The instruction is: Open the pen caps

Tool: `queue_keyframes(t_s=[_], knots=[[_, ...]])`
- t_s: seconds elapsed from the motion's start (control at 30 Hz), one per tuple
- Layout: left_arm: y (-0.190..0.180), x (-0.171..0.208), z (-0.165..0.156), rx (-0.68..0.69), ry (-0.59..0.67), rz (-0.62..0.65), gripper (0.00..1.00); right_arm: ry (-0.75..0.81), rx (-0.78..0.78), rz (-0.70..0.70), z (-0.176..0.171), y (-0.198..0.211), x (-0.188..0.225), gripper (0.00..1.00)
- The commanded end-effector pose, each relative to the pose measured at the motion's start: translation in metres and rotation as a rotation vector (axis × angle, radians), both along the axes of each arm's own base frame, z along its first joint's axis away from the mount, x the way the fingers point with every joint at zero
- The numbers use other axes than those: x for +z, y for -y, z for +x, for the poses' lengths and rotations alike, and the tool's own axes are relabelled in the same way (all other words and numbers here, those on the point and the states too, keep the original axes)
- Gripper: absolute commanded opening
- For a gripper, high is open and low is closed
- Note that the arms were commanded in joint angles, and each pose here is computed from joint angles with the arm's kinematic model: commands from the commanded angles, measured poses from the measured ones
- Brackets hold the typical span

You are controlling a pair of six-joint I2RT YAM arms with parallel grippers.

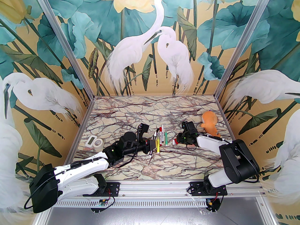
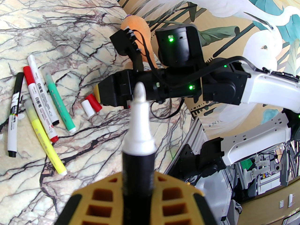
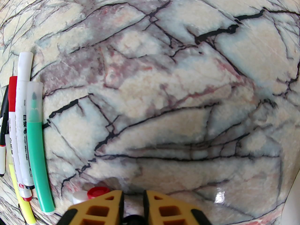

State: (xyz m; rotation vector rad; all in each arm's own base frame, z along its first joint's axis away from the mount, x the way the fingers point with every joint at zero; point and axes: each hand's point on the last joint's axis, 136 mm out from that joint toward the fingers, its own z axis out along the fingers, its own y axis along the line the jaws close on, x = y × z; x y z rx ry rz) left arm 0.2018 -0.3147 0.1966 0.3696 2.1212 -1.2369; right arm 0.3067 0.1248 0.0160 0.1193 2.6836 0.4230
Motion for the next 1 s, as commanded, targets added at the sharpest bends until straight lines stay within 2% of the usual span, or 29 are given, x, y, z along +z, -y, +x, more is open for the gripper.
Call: queue_keyframes(t_s=[0.0, 0.47, 0.73, 0.97], knots=[[0.001, 0.001, 0.0, -0.009, -0.007, -0.021, 0.03, -0.003, -0.015, 0.005, 0.004, 0.0, -0.002, 0.26], [-0.007, -0.01, 0.0, 0.023, -0.023, 0.01, 0.03, 0.045, 0.0, 0.043, 0.005, -0.005, 0.025, 0.31], [-0.041, -0.038, 0.014, 0.185, -0.053, 0.207, 0.04, 0.126, 0.013, 0.112, -0.006, -0.01, 0.069, 0.38], [-0.074, -0.078, 0.021, 0.299, -0.124, 0.422, 0.03, 0.229, 0.089, 0.217, -0.032, -0.018, 0.123, 0.56]])
